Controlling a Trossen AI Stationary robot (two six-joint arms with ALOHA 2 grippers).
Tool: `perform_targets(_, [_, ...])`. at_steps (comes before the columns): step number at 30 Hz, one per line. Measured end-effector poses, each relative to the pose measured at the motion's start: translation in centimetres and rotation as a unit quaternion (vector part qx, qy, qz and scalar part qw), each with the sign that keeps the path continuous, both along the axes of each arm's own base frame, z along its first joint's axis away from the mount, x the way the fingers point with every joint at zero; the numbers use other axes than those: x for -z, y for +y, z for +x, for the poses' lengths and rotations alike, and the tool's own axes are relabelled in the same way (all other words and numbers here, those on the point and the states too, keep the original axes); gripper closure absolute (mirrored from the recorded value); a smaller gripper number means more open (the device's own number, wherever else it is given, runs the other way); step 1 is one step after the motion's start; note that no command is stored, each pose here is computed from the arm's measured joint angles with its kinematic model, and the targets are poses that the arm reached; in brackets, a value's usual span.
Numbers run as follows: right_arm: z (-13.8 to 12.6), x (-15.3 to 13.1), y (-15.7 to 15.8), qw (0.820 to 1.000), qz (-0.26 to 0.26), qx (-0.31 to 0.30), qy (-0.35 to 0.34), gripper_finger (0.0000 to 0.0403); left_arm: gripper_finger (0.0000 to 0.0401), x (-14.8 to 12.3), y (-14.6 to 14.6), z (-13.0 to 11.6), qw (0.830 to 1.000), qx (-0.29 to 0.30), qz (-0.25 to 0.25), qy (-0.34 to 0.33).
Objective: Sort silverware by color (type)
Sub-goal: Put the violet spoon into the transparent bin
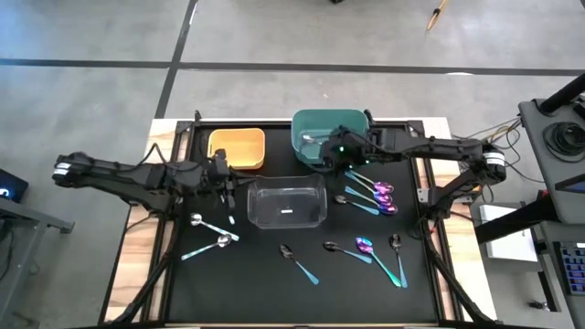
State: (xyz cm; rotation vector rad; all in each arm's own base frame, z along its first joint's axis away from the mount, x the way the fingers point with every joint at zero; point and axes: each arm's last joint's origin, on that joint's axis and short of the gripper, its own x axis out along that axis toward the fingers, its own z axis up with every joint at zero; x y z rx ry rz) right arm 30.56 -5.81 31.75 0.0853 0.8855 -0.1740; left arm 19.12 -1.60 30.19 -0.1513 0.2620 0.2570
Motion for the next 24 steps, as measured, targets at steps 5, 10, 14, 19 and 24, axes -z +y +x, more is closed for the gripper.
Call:
perform_targets(5, [-0.6, 0.8, 2.9, 0.996, 0.057, 0.024, 0.059, 0.0355, 0.0401, -0.1, -1.2, 0.7, 1.0, 0.029, 0.0, -0.001])
perform_targets(10, [-1.2, 1.2, 5.7, 0.989, 0.099, 0.049, 0.102, 0.0355, 0.0401, 0.0, -2.5, 1.4, 0.998, 0.058, 0.003, -0.013])
perform_targets(14, [-1.9, 1.6, 7.5, 0.982, 0.116, 0.062, 0.138, 0.0355, 0.0401, 0.1, -3.4, 2.0, 0.997, 0.074, 0.006, -0.006])
perform_targets(19, [-3.1, 2.9, 8.8, 0.974, 0.096, 0.031, 0.204, 0.0355, 0.0401, 0.8, -4.6, 2.7, 0.995, 0.096, 0.005, 0.001])
perform_targets(24, [-4.3, 5.6, 8.7, 0.962, 0.075, 0.009, 0.264, 0.0356, 0.0401, 1.1, -5.4, 3.0, 0.994, 0.108, 0.004, 0.001])
